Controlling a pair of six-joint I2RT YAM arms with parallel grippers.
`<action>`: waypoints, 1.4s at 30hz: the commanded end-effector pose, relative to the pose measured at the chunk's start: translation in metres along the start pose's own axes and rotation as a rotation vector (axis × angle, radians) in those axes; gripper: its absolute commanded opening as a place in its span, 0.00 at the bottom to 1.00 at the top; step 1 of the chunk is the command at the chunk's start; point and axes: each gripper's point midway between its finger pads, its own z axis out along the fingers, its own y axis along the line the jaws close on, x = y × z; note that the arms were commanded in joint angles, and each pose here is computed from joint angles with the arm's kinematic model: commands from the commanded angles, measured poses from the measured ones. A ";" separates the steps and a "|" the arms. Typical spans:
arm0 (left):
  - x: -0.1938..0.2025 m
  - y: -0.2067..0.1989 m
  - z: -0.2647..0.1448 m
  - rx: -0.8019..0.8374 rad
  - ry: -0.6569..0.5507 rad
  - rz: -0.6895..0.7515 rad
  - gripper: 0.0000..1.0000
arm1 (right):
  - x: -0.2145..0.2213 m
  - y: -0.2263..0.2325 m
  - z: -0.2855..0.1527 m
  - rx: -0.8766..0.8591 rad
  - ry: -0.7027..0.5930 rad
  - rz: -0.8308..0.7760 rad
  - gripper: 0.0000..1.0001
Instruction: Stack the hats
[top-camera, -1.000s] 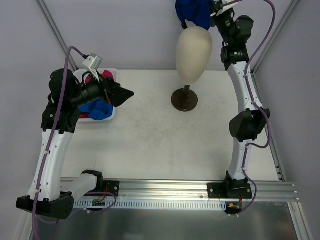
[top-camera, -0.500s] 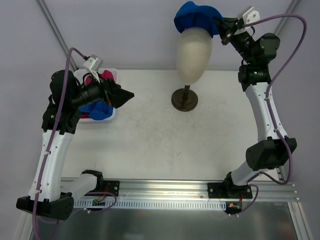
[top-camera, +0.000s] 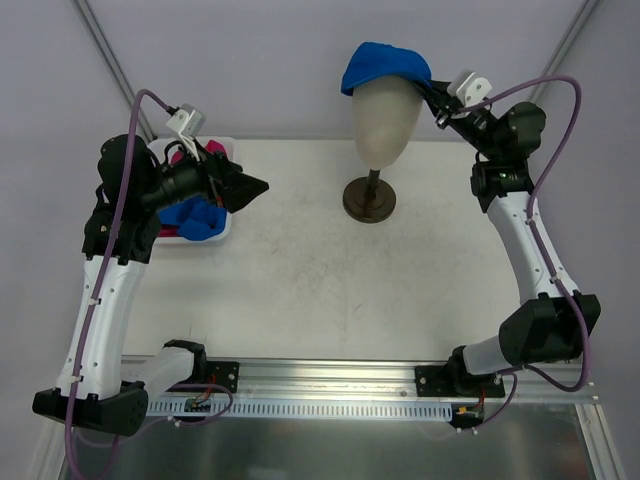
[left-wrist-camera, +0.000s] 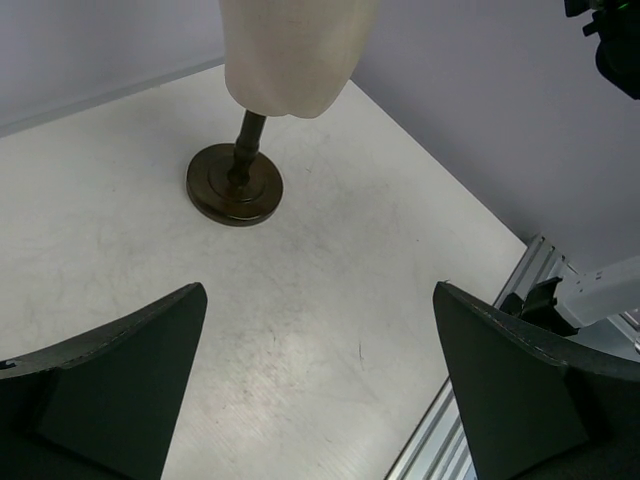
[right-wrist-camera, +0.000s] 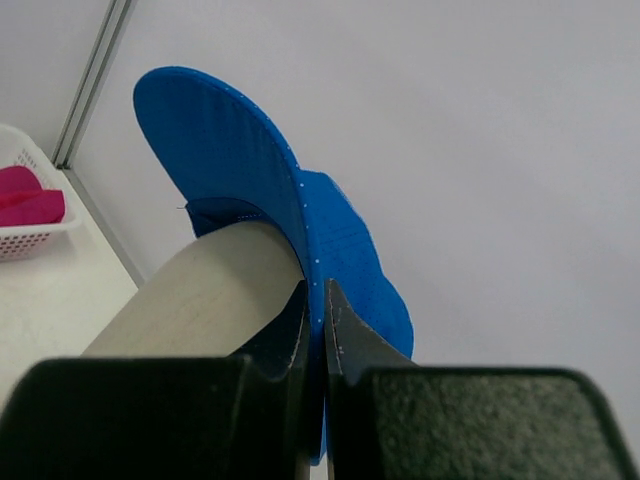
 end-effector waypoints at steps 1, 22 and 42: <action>-0.008 -0.006 -0.001 0.033 -0.014 0.023 0.99 | -0.024 0.004 -0.006 -0.013 -0.050 -0.106 0.00; -0.003 0.016 0.013 -0.005 0.012 0.034 0.99 | -0.003 0.064 -0.038 -0.121 -0.084 -0.275 0.00; 0.012 0.037 0.017 -0.092 0.031 -0.028 0.99 | 0.001 0.095 -0.042 -0.181 -0.084 -0.446 0.39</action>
